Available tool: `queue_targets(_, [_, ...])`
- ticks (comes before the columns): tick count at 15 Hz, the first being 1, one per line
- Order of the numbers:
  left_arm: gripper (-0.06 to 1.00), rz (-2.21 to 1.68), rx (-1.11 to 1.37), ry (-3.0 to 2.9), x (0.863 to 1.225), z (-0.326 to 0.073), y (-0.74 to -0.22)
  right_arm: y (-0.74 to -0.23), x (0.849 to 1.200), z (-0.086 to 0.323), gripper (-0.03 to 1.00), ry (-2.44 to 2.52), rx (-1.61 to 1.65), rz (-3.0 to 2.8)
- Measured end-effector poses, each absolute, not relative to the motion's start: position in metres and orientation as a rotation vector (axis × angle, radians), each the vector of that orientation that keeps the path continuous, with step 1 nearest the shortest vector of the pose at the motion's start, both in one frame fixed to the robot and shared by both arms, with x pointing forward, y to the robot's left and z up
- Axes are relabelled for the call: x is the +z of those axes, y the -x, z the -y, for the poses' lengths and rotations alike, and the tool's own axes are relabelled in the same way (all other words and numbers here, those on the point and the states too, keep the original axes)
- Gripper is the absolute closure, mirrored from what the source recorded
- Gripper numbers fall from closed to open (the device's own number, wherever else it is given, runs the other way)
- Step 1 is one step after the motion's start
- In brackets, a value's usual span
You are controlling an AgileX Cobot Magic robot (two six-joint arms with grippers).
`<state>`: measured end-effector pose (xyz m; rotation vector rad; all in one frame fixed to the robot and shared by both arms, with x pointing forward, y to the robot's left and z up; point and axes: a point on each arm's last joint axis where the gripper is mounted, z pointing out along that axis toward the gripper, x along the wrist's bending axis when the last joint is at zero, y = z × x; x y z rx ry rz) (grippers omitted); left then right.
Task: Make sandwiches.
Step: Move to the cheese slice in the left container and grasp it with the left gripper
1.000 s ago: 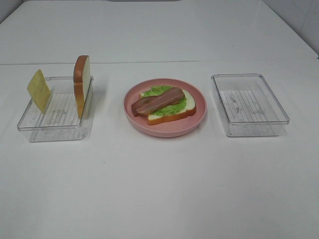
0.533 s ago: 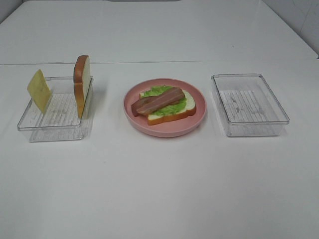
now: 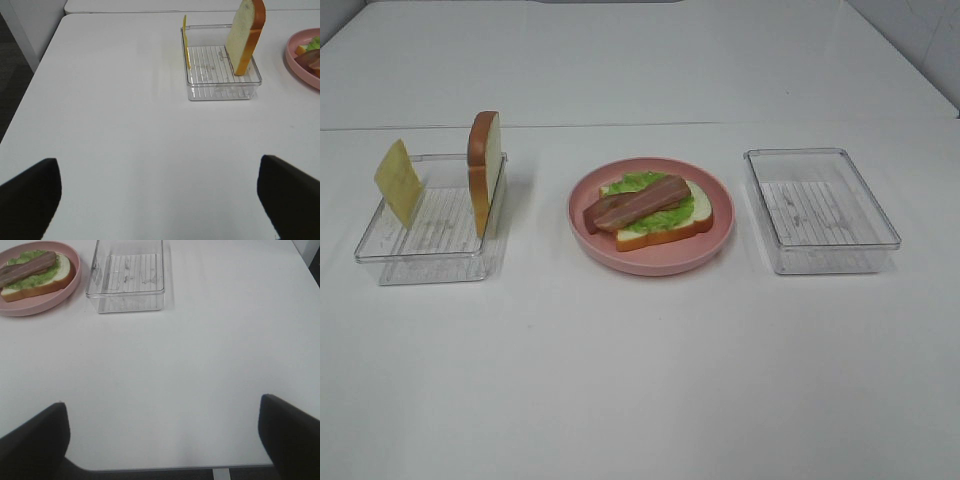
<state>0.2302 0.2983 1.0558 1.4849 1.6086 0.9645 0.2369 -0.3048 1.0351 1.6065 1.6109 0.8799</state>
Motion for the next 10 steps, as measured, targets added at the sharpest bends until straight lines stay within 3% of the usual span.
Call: queue_targets(10, [-0.05,-1.609,0.964,-1.485,1.0558,-0.2983,-0.2302,-0.2369,1.0351,0.3048,-0.01,-1.607,0.88,-1.611])
